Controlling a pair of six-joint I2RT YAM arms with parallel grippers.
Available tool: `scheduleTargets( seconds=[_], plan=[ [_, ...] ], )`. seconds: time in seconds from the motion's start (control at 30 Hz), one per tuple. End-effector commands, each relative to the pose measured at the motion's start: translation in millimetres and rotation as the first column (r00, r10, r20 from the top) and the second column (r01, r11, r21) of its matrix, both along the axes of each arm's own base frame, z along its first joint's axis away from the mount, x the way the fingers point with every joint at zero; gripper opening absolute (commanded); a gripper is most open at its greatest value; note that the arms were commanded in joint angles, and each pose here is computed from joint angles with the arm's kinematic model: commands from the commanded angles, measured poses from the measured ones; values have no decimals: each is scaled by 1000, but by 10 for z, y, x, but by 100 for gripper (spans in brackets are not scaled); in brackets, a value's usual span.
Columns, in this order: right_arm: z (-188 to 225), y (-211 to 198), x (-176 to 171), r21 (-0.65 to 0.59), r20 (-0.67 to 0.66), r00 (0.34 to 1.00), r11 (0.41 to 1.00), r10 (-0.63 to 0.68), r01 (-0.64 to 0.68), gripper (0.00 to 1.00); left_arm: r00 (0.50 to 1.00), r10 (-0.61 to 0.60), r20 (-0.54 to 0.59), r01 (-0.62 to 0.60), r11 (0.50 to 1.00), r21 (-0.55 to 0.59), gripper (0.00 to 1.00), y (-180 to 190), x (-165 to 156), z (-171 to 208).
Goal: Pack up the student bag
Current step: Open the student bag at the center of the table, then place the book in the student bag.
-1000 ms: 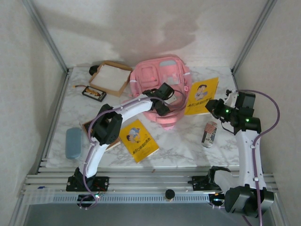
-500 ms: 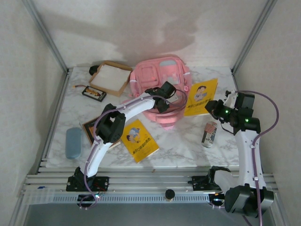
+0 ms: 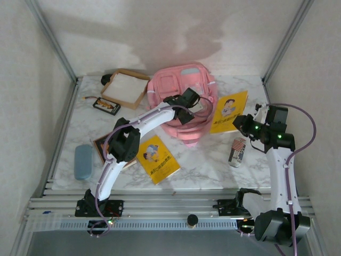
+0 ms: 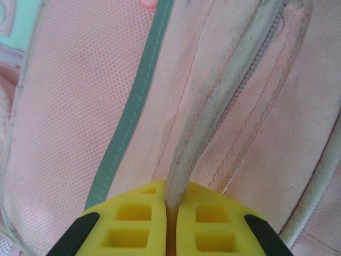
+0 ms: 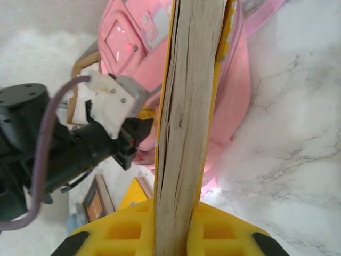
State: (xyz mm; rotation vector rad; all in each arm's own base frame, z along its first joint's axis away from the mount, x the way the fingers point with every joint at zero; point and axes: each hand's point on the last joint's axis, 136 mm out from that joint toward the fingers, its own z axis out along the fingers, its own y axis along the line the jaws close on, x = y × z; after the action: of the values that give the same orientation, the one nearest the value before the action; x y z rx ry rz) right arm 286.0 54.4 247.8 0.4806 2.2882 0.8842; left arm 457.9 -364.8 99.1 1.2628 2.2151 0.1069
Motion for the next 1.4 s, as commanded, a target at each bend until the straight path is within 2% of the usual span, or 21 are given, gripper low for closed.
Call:
scheduleTargets(
  seconds=[0.0,0.17,0.33,0.47,0.57,0.67,0.77,0.87,1.07,1.23,1.3,1.37],
  plan=[
    [147,-42,-9,-45,55,998,999,7,-4,0,980,104,168,-75,983,-168,0,63,166,1044],
    [61,-69,-70,-74,21,1000,997,4,-2,0,948,200,249,-128,952,-278,0,154,179,1667],
    [-39,192,-73,34,26,994,994,106,-107,0,921,261,291,-142,917,-373,0,216,140,2103],
    [-34,425,-61,114,61,983,977,174,-181,0,910,278,309,-135,900,-415,0,237,107,2310],
    [-193,605,-27,227,74,974,948,212,-224,0,883,332,331,-158,876,-455,0,303,135,2484],
    [-261,832,72,228,120,963,937,243,-265,0,875,351,333,-161,861,-483,0,312,134,2601],
    [-290,1138,189,207,134,944,924,300,-323,0,898,313,309,-130,860,-493,0,242,79,2622],
    [-332,1302,392,254,190,937,907,292,-335,0,912,298,283,-123,855,-504,0,218,27,2586],
    [-392,1519,953,263,286,922,904,261,-337,0,925,281,254,-125,859,-496,0,216,-36,2497],
    [-730,1698,1433,263,245,932,907,268,-330,0,927,289,241,-129,846,-517,0,253,-95,2531],
    [-916,1756,1615,235,193,946,924,260,-302,3,931,285,229,-127,840,-527,0,242,-119,2529],
    [-1014,1770,1777,225,165,957,936,239,-272,14,934,281,220,-127,839,-530,0,232,-130,2502]
  ],
)
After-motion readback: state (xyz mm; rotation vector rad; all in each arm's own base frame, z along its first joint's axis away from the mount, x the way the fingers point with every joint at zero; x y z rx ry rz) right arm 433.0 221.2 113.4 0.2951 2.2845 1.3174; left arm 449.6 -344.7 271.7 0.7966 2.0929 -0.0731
